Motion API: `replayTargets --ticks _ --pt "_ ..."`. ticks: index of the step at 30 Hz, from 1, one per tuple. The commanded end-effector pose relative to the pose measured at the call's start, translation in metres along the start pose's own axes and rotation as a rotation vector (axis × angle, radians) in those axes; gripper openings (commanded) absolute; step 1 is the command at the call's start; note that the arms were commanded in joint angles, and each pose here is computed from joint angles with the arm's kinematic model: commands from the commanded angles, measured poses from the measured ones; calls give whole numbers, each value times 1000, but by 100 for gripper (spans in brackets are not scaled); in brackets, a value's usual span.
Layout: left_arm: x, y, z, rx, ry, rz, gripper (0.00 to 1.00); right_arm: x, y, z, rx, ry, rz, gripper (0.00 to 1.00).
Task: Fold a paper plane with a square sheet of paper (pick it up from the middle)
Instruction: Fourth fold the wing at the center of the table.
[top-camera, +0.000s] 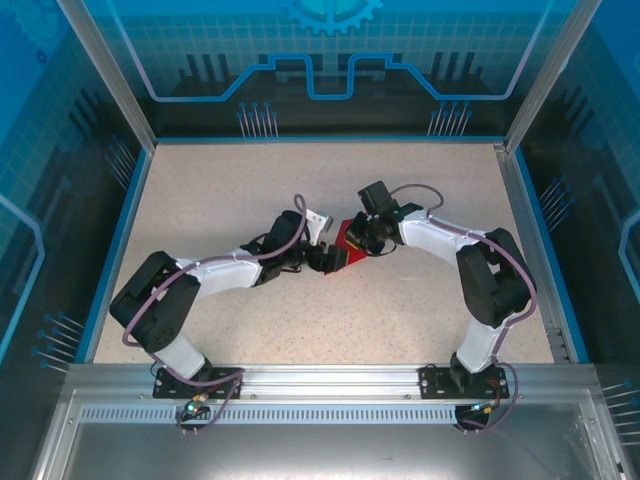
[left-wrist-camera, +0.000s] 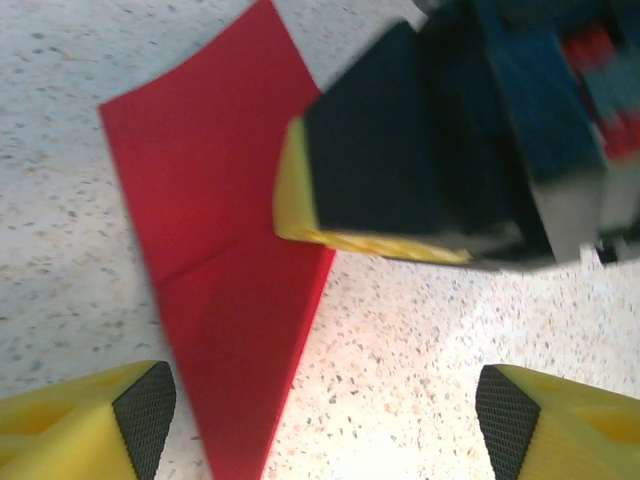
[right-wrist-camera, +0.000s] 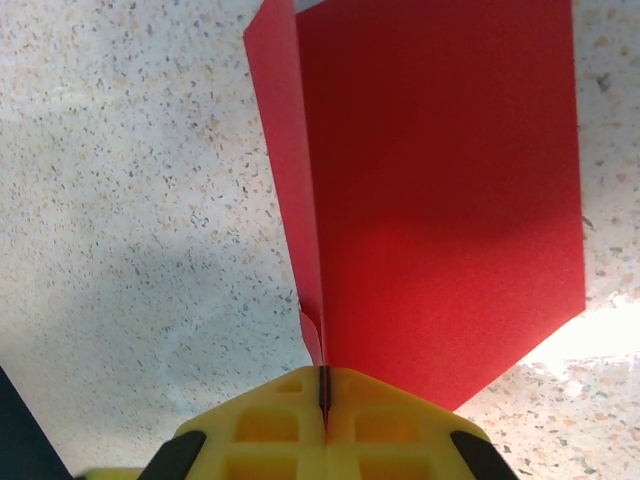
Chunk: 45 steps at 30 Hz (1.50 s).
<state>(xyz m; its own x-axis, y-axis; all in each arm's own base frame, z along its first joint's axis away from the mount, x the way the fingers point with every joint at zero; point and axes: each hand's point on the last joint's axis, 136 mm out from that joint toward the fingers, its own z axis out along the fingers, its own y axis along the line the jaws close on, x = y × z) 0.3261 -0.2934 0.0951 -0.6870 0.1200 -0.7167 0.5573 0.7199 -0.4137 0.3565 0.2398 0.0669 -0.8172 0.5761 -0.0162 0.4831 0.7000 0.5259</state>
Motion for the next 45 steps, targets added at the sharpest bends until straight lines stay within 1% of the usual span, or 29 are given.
replayTargets --ticks 1,3,6,8,14,22,24,31,35,43,44,45 --pt "-7 6 6 -12 -91 147 79 9 -12 9 39 55 93 0" --pt "-3 9 12 -11 -92 159 70 9 -15 10 49 71 120 0" --pt "2 10 17 7 -110 166 65 9 -18 10 59 88 156 0" --pt "5 9 18 23 -117 178 63 9 -19 9 62 95 178 0" --pt "14 16 21 3 -128 212 57 6 -16 2 64 93 221 0" --pt "23 13 30 46 -91 228 52 4 -9 -4 81 93 223 0" --pt "23 13 32 50 -87 226 48 4 -9 -4 87 96 224 0" --pt "21 14 39 51 -78 214 38 7 -7 -1 99 114 223 0" --pt "17 12 41 56 -91 205 33 10 -5 1 103 128 220 0" --pt "23 14 43 59 -78 189 17 9 -4 2 97 142 207 0" --pt "25 14 43 60 -73 183 16 8 0 1 77 146 184 3" --pt "27 14 43 65 -70 177 15 5 1 1 67 148 169 11"
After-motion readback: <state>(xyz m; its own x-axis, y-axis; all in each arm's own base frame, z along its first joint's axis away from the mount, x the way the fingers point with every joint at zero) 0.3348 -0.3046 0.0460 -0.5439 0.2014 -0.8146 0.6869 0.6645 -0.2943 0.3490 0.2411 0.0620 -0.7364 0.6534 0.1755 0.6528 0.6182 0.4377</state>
